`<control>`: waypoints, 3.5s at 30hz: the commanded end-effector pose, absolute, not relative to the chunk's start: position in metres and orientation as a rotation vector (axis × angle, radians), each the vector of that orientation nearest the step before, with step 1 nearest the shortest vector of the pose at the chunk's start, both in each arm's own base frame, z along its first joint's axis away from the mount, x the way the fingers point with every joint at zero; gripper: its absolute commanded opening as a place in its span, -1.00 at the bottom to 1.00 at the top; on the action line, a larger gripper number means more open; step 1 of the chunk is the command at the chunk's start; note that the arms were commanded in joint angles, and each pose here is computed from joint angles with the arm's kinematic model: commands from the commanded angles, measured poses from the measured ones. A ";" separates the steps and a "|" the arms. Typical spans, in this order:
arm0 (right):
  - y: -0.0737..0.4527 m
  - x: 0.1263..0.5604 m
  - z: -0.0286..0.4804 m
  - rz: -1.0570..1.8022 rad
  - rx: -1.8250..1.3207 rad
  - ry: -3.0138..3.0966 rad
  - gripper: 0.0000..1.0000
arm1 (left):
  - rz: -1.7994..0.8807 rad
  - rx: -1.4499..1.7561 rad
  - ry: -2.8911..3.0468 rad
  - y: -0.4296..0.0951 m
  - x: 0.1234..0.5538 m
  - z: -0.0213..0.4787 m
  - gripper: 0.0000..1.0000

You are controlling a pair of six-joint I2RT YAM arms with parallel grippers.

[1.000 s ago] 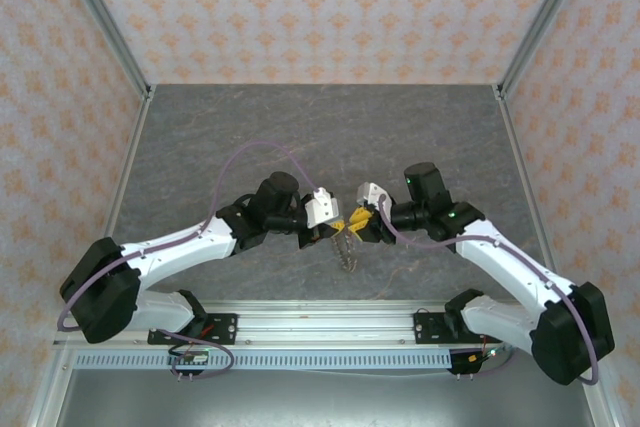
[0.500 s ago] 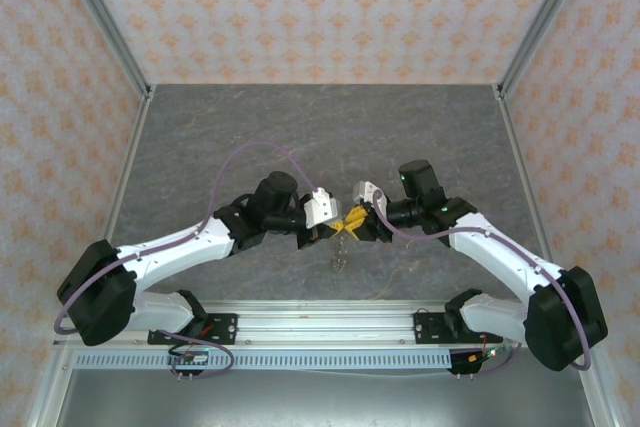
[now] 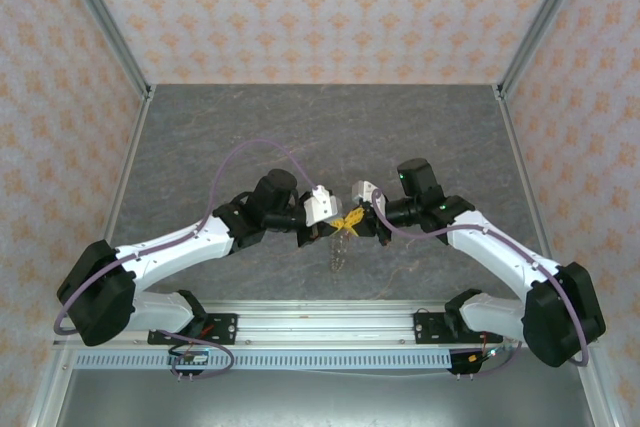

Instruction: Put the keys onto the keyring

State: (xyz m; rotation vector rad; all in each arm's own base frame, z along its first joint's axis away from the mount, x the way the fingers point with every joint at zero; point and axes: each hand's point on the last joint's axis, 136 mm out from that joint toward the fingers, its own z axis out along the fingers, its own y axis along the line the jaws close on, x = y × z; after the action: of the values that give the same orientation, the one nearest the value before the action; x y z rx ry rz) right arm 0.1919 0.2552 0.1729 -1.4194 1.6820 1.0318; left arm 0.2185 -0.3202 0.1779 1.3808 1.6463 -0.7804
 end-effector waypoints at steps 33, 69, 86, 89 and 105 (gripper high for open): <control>0.250 0.185 0.207 0.845 -1.484 1.734 -0.94 | -0.599 1.530 1.679 -0.319 0.223 0.173 -1.00; 0.255 0.188 0.206 1.027 -1.389 1.628 -1.00 | -0.705 1.433 1.627 -0.314 0.221 0.191 -0.79; 0.253 0.187 0.211 0.930 -1.466 1.724 -1.00 | -0.623 1.565 1.652 -0.325 0.225 0.183 -0.76; 0.255 0.186 0.214 0.924 -1.473 1.719 -1.00 | -0.623 1.573 1.647 -0.327 0.225 0.183 -0.88; 0.249 0.192 0.201 0.947 -1.389 1.685 -0.76 | -0.752 1.379 1.560 -0.327 0.228 0.209 -1.00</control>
State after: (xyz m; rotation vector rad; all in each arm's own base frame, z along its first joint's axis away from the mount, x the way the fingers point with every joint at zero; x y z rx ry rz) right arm 0.1929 0.2431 0.1837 -1.4110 1.8047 0.9028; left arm 0.2224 -0.3241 0.1804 1.4696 1.6465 -0.7105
